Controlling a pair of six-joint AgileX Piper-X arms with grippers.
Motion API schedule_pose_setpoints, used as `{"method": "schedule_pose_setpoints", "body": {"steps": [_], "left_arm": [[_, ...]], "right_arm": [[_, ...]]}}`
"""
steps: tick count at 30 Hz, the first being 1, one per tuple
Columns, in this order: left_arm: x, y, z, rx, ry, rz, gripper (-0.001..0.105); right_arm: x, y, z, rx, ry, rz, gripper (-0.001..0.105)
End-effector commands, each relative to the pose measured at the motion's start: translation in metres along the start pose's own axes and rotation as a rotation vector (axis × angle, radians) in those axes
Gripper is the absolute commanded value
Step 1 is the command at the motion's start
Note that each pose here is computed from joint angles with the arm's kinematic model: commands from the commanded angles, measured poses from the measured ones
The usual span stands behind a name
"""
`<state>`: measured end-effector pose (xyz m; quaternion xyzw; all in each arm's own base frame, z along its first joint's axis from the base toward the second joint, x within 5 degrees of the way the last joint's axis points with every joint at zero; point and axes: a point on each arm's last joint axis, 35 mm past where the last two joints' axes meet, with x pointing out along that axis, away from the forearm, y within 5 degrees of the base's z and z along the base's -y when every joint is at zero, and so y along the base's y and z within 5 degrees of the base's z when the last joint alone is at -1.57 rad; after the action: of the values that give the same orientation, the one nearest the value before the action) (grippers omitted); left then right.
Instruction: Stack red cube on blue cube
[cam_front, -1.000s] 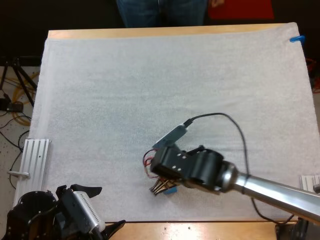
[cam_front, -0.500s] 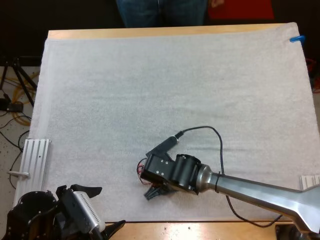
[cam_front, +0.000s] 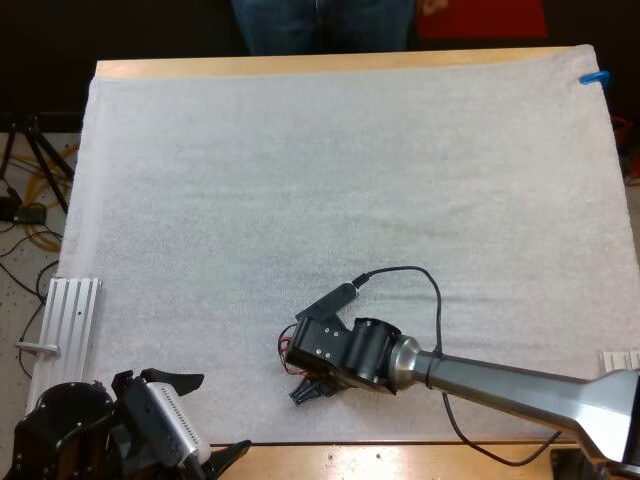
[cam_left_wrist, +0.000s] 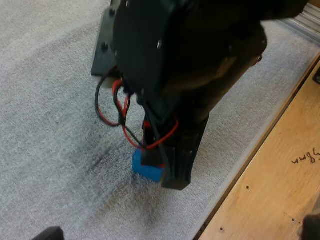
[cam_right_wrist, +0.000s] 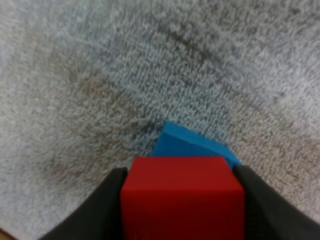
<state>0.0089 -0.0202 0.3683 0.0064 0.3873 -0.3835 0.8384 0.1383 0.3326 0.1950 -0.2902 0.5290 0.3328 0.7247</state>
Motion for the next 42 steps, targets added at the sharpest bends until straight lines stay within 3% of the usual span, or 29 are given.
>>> {"method": "schedule_pose_setpoints", "body": {"steps": [1,6,9,17,29,35,42], "left_arm": [[-0.002,-0.002,0.000,0.001,-0.005,-0.017,0.087],[-0.002,-0.002,0.000,0.001,-0.005,-0.017,0.087],[-0.002,-0.002,0.000,0.001,-0.005,-0.017,0.087],[-0.002,-0.002,0.000,0.006,-0.005,-0.017,0.087],[-0.003,-0.001,0.011,0.052,-0.105,-0.015,0.087],[0.009,0.005,0.037,0.065,-0.178,0.001,0.087],[0.044,0.027,0.095,0.086,-0.287,0.075,0.087]], "right_arm": [[0.000,0.000,0.000,0.002,-0.001,0.013,0.029],[-0.001,0.001,0.002,0.004,-0.013,0.016,0.056],[-0.001,0.001,0.002,0.004,-0.014,0.012,0.063],[-0.025,-0.003,0.008,0.009,-0.054,-0.023,0.063],[-0.123,-0.024,0.012,0.013,-0.324,-0.030,0.063],[-0.135,-0.085,0.015,0.109,-0.357,-0.069,0.063],[-0.133,-0.175,0.009,0.183,-0.350,-0.156,0.063]]}}
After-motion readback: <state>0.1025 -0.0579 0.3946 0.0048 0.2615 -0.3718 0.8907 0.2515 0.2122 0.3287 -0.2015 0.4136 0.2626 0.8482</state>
